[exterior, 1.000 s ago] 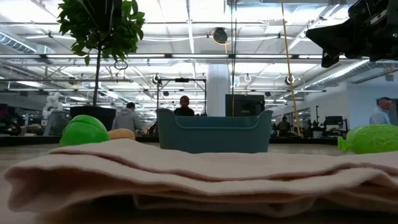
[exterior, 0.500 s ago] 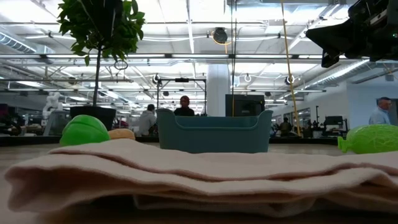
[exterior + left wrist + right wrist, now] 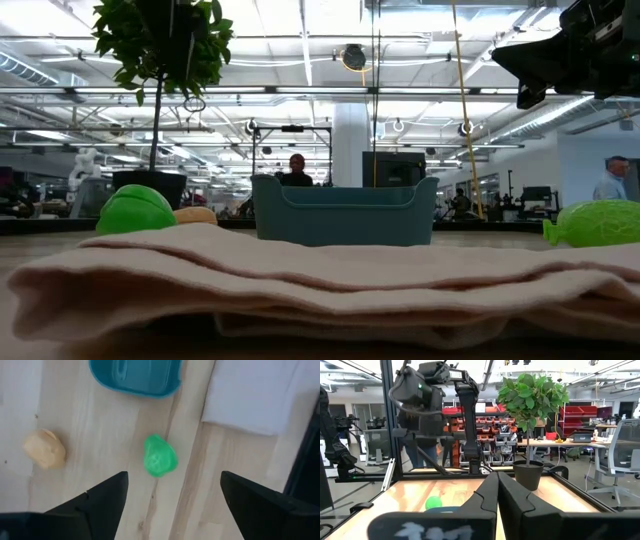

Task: Pick and placing Produce into tupperware
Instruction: Put the green pear into the blue bin

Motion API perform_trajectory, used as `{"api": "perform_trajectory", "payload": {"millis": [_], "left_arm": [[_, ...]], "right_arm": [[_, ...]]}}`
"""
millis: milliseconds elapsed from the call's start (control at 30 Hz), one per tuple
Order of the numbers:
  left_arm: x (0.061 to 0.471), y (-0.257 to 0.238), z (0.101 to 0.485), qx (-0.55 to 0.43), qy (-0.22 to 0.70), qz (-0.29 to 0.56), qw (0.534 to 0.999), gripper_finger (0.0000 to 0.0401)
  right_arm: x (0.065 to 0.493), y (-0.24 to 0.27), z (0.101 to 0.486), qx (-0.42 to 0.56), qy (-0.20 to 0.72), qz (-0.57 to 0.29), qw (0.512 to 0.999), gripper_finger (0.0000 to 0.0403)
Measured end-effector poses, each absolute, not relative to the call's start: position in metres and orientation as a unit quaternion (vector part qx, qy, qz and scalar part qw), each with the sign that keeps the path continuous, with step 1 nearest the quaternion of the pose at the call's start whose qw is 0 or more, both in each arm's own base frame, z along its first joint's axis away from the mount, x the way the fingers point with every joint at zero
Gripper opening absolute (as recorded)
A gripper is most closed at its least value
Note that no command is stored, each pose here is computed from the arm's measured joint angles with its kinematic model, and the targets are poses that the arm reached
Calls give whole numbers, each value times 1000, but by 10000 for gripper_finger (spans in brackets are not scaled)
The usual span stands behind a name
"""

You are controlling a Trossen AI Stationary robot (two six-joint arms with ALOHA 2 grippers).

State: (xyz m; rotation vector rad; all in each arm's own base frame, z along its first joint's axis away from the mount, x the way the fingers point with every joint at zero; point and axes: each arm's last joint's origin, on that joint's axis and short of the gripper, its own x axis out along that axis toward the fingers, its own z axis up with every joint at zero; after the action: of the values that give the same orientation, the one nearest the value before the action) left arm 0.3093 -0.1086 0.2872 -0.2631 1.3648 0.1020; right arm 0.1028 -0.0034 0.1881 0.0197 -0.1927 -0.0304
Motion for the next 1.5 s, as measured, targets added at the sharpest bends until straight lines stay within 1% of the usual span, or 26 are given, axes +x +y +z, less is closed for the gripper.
{"api": "perform_trajectory", "payload": {"millis": [167, 400, 900, 1300, 1500], "left_arm": [[315, -111, 276, -126, 643, 54, 753, 324], [323, -114, 260, -150, 658, 89, 733, 324], [339, -120, 213, -158, 714, 115, 673, 324], [345, -107, 211, -192, 707, 152, 663, 324], [345, -106, 211, -201, 709, 152, 659, 324]], "right_arm": [[103, -3, 188, 17, -96, -14, 995, 0], [103, -3, 188, 18, -96, -14, 995, 0], [103, -3, 188, 19, -96, -14, 995, 0], [103, -3, 188, 30, -96, -13, 995, 0], [103, -3, 188, 32, -96, -13, 995, 0]]}}
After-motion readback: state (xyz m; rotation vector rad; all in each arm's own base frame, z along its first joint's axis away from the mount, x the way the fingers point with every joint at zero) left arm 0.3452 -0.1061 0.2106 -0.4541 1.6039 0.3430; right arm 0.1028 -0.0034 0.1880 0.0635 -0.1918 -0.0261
